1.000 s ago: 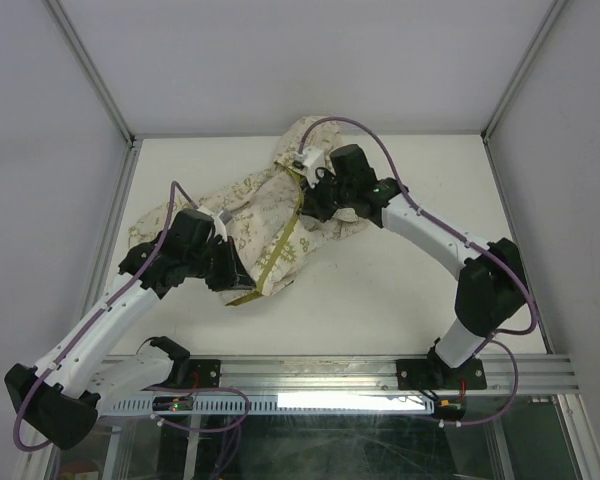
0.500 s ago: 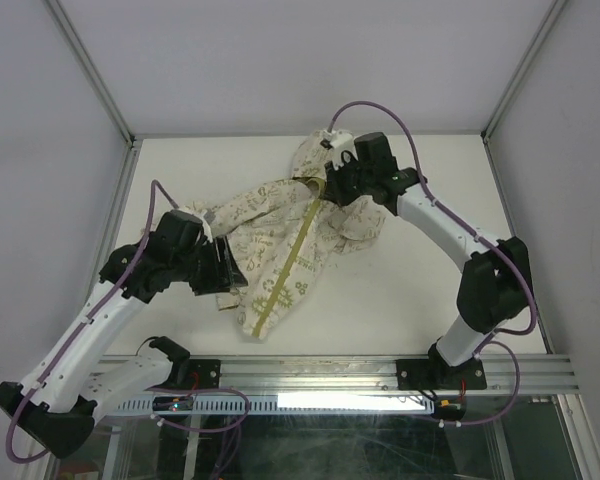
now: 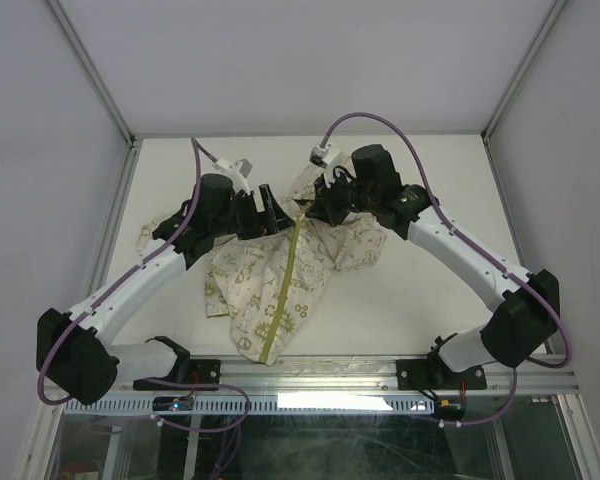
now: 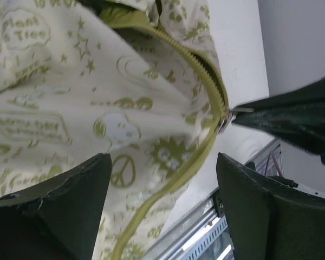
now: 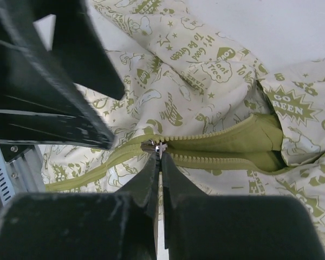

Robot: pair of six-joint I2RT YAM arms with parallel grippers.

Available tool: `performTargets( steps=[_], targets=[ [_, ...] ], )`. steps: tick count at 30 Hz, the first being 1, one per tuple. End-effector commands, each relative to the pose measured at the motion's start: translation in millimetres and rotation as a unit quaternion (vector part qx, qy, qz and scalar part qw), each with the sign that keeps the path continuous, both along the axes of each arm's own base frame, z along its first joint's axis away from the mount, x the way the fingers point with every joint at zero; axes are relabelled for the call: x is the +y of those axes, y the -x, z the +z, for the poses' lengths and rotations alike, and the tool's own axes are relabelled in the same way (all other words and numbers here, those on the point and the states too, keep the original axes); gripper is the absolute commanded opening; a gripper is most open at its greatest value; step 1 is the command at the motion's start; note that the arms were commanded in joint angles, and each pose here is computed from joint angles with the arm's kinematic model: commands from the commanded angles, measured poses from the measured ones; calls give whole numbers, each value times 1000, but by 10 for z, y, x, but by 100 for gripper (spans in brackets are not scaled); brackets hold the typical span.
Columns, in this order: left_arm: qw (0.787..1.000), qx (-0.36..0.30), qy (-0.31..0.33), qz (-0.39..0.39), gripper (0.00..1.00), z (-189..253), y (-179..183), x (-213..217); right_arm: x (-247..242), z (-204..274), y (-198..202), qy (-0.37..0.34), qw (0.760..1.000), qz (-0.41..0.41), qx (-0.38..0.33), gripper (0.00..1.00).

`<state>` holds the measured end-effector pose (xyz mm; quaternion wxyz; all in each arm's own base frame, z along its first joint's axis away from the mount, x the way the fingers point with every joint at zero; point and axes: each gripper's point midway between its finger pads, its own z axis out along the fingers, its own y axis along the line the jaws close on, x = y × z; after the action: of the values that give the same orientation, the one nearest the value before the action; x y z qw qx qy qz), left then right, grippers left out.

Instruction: Zip up the jacket

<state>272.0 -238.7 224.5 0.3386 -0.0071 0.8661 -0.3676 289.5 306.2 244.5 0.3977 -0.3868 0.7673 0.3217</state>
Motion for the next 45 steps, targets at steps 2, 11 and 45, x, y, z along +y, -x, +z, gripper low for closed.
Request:
performTargets(
  steps=[2,11,45],
  targets=[
    [989,-104,77,-74,74,386,-305,-440,72,283,139,-43,999,20,-11,0],
    [986,-74,86,-120,52,135,-117,-597,44,311,-50,-30,999,-12,-25,0],
    [957,-198,-190,-88,0,475,-351,172,-2008,577,-1466,-28,937,-348,-29,0]
  ],
)
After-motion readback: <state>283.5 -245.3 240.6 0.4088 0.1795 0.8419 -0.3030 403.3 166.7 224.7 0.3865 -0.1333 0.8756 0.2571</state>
